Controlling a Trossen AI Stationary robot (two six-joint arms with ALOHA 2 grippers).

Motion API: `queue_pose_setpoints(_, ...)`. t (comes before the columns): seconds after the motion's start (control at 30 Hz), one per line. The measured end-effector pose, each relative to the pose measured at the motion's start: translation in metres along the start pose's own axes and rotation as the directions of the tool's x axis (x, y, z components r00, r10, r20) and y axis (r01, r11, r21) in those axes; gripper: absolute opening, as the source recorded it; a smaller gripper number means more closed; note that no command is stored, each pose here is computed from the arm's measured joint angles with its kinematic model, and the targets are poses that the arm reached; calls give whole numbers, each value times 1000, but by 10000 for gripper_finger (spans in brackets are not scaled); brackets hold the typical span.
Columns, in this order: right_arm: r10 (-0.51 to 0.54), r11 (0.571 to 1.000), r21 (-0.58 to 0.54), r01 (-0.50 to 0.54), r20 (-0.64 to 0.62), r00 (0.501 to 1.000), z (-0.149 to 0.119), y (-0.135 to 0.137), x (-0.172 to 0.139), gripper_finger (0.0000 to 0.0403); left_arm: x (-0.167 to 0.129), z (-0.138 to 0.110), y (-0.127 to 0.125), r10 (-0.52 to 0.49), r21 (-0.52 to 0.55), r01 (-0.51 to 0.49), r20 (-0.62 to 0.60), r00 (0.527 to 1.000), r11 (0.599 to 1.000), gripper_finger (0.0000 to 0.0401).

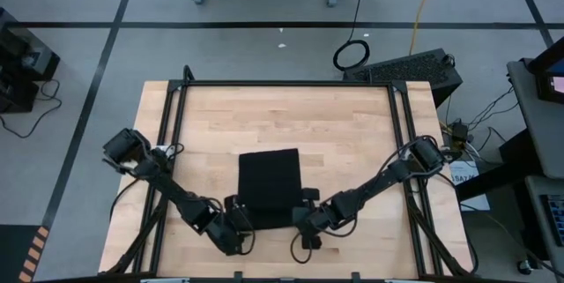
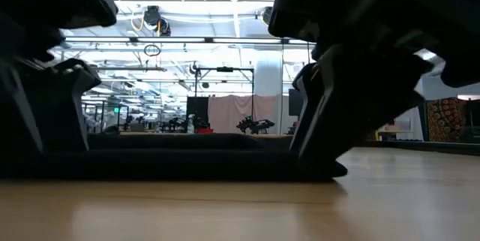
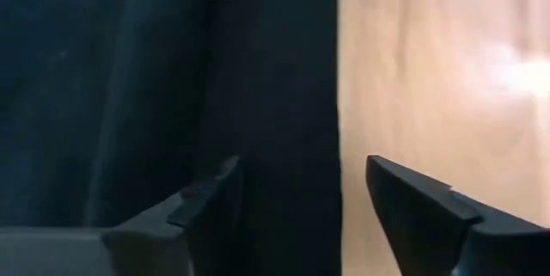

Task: Roll towel
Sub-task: Roll the black microfiber towel

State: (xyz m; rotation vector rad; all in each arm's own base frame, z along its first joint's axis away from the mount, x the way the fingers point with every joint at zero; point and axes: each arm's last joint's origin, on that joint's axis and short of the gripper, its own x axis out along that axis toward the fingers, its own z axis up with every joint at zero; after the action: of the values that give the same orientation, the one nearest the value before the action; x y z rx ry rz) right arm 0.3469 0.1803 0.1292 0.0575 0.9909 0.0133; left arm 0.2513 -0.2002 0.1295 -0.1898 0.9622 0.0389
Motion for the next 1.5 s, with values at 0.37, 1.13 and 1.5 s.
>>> queue_pose_setpoints(0.37, 56, 998, 40, -55, -24, 998, 2, -2, -1, 7, -1, 11, 14, -46, -20, 44, -85, 995, 999, 42)
queue_pose_setpoints(1.13, 611, 787, 187, -588, -99, 786, 39, -39, -30, 0, -25, 6, 34, -359, -280, 361, 58, 931, 890, 5)
queue_pose_setpoints(1.5, 645, 758, 211, -617, -102, 757, 44, -84, -9, 0, -12, -13, 63, -314, -323, 324, 85, 946, 889, 5)
